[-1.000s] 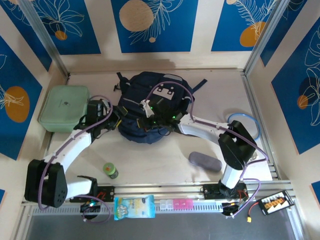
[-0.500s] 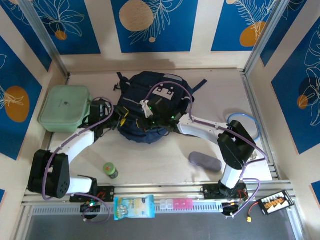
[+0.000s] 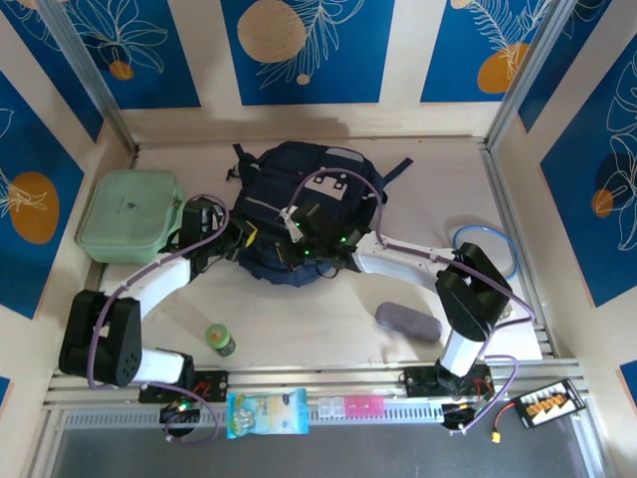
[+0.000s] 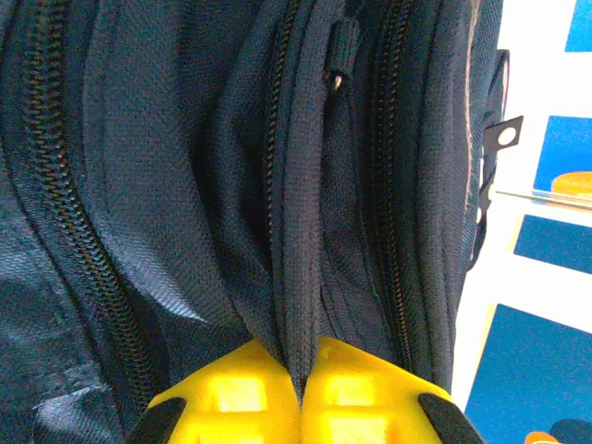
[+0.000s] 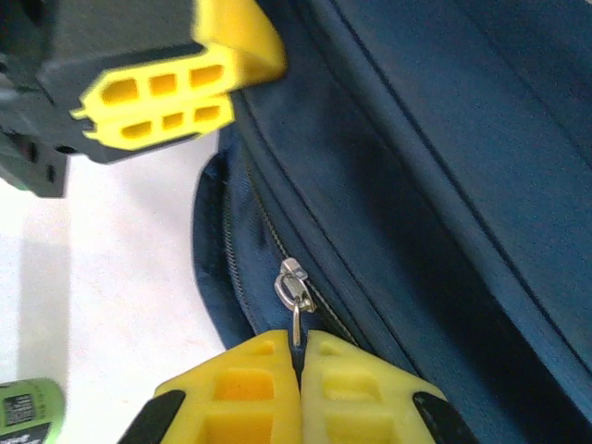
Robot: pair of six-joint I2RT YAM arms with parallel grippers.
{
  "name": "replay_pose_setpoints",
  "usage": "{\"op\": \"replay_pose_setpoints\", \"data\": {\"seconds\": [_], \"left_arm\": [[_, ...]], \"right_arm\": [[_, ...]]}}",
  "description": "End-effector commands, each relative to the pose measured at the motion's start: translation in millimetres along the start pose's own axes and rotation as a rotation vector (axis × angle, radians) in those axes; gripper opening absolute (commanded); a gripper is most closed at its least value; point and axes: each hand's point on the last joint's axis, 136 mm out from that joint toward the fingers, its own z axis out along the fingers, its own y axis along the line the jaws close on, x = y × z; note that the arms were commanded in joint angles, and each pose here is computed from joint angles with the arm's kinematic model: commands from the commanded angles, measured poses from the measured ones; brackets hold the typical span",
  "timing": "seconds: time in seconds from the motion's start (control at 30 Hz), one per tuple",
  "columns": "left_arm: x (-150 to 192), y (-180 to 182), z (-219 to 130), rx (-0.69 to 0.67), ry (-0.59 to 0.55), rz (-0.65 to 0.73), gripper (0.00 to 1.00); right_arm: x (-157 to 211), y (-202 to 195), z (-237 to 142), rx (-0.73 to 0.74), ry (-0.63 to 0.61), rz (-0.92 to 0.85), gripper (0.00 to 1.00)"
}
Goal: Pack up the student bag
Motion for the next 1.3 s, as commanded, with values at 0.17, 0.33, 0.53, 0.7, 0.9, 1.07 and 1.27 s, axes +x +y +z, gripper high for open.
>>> {"op": "replay_pose_setpoints", "data": {"seconds": [0.17, 0.33, 0.53, 0.7, 0.9, 1.07, 1.27], "left_arm": [[-27, -16, -17, 0.060, -0.086, 0.051, 0.00], [-29, -16, -22, 0.057, -0.077, 0.078, 0.00], [-25, -15, -34, -0.021, -0.054, 0.219, 0.02], [-17, -17, -55, -0.108, -0.020, 0.411, 0.29], [2, -39, -80, -0.131, 0.030, 0.688, 0.61], [43, -70, -69, -0.053, 0.108, 0.973, 0.68], [79, -84, -37, -0.119, 0.159, 1.325, 0.72]], "right_arm": [[32, -90, -47, 0.295, -0.009, 0.077, 0.00], [26, -129, -71, 0.381, -0.069, 0.172, 0.00], [10, -158, -83, 0.421, -0.104, 0.301, 0.00], [-9, -137, -74, 0.273, -0.123, 0.237, 0.00], [-21, -113, -70, 0.113, -0.121, 0.169, 0.00], [-28, -102, -74, 0.039, -0.141, 0.147, 0.00], [-34, -101, -81, 0.017, -0.165, 0.159, 0.00]]}}
